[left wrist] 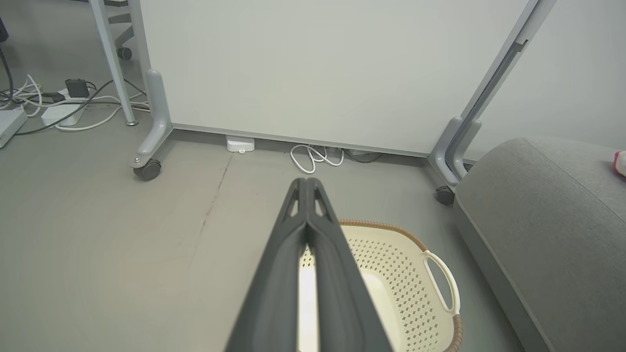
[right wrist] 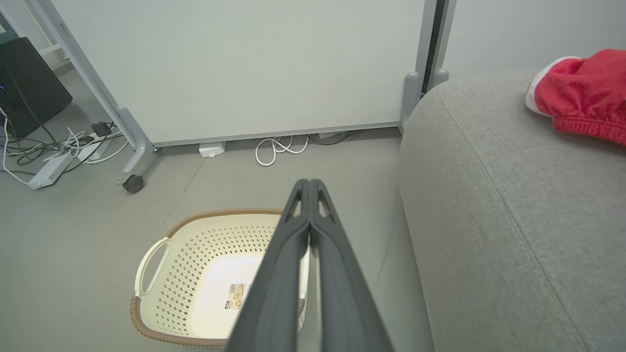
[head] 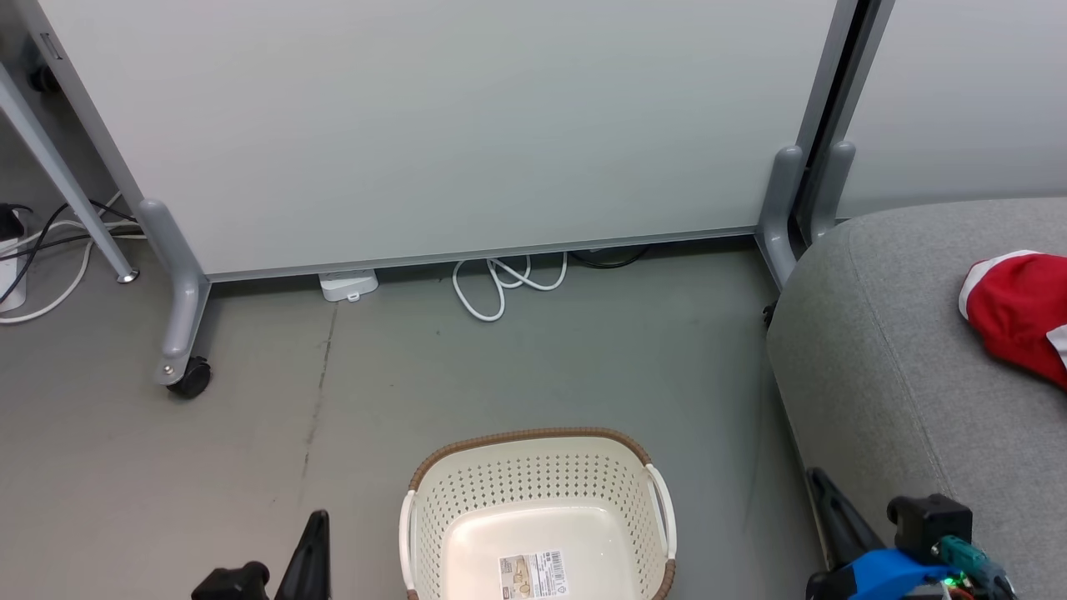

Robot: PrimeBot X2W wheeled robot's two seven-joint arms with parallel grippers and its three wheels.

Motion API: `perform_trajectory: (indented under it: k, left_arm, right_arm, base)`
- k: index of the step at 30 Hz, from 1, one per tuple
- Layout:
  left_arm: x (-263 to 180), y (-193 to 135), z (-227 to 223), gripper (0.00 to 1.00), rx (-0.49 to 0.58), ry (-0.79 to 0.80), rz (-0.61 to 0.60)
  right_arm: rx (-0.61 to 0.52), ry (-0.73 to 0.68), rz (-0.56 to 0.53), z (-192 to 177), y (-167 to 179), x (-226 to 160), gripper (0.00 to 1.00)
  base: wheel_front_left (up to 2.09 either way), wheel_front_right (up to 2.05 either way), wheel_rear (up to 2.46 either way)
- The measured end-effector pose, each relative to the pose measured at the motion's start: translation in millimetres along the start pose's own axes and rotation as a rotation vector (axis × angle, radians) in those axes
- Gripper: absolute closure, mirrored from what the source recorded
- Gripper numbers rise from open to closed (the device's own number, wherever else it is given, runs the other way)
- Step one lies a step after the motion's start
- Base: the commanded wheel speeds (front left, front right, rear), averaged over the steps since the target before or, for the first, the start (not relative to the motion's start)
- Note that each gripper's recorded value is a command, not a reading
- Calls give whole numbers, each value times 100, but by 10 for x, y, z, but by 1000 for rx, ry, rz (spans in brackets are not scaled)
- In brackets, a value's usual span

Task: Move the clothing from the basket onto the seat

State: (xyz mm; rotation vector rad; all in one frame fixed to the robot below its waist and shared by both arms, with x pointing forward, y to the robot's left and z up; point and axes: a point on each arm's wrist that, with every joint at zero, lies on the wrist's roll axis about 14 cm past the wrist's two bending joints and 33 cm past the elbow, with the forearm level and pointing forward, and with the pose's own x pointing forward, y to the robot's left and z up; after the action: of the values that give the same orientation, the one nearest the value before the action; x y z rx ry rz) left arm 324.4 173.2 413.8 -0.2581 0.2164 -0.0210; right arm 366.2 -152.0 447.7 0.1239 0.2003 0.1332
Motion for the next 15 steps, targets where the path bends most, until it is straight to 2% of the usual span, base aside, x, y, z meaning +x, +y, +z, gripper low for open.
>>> perform_trajectory:
  k: [4,15]
  left_arm:
    - [-71,37,-154,100,-18,48,17]
    - [-33,110,-77,100,-204,36,64]
  right_arm:
    - [20,43,-10,-147,-22,-49,100]
    - [227,32,-44,-110,-93,-50,100]
  base:
    - [0,0,0]
    - [0,0,0]
